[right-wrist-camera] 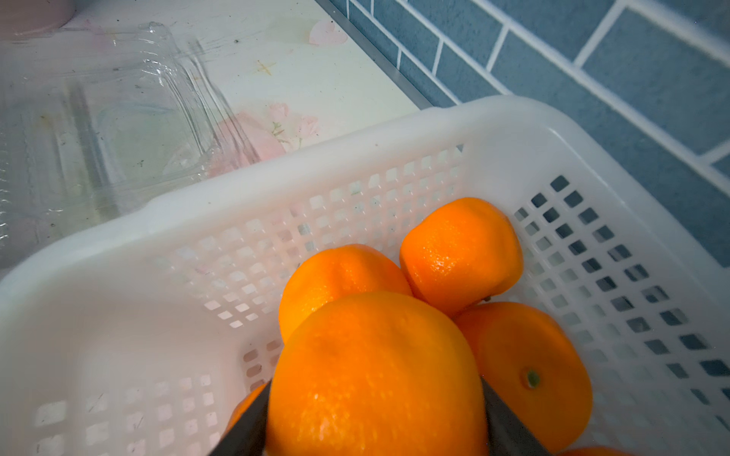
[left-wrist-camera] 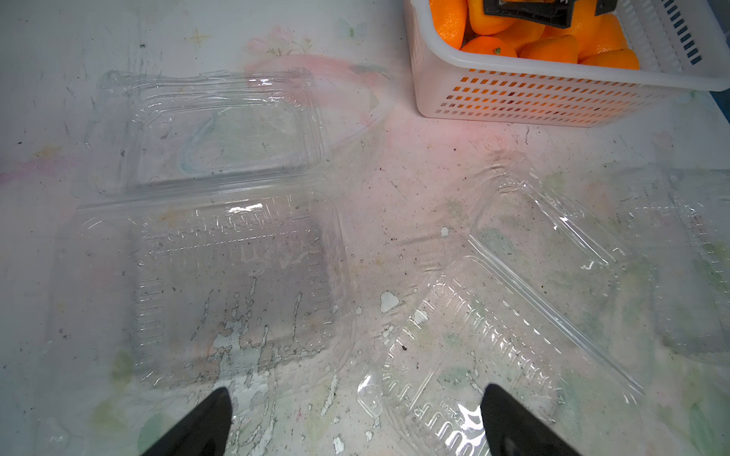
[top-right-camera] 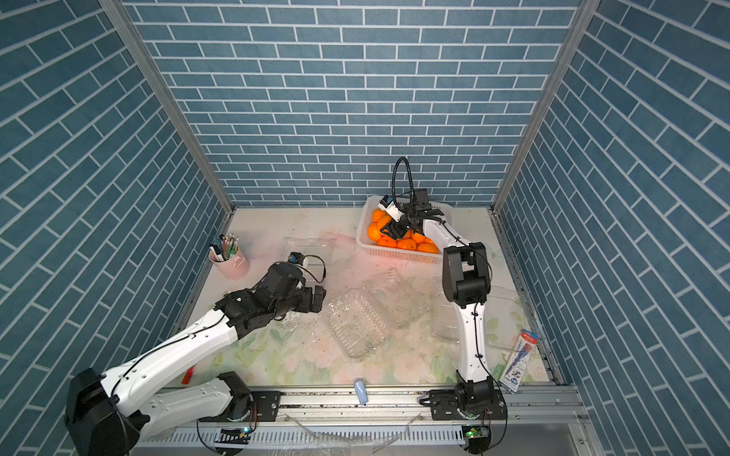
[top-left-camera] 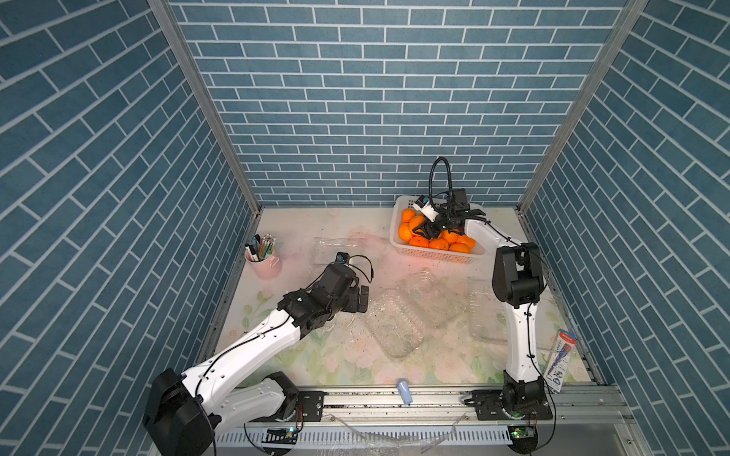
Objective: Take oranges out of containers
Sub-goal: Place the orange in the basket, then reset both arms
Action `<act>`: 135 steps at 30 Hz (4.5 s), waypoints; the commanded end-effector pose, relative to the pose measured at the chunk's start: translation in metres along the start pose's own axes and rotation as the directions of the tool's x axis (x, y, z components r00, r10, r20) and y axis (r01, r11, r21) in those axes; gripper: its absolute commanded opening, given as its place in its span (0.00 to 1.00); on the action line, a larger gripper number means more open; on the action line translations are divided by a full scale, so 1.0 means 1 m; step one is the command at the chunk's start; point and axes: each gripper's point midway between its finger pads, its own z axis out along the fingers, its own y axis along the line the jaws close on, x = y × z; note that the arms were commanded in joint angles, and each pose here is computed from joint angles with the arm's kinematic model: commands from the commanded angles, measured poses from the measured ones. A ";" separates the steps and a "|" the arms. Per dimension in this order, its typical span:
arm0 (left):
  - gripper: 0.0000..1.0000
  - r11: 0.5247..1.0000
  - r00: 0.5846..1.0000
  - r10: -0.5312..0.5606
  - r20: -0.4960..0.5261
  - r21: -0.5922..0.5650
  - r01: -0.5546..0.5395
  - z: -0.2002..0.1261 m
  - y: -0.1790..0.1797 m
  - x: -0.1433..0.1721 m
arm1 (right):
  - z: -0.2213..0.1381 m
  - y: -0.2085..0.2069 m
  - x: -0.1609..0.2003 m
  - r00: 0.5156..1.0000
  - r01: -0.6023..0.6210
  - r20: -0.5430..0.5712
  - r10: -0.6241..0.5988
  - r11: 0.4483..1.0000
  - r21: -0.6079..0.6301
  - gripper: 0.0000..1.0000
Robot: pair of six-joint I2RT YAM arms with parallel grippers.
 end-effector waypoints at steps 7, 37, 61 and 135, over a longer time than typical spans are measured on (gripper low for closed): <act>0.99 1.000 1.000 0.003 -0.004 -0.002 -0.003 0.001 -0.002 -0.006 | -0.004 -0.006 -0.008 0.997 0.075 -0.004 -0.075 0.997 0.024 0.87; 0.99 0.999 1.000 -0.013 0.000 0.030 0.013 0.001 -0.007 -0.005 | -0.058 -0.007 -0.104 0.790 -0.589 0.183 0.585 0.807 -0.035 0.35; 0.99 0.998 1.000 -0.030 -0.006 0.047 0.030 0.005 -0.009 -0.002 | -0.025 0.022 -0.019 0.842 -0.540 0.035 0.539 0.840 0.061 0.23; 0.99 0.842 0.834 0.179 0.522 -0.520 0.145 -0.018 0.184 -0.027 | -0.248 0.027 0.197 0.883 -0.462 0.392 0.260 0.329 0.823 0.99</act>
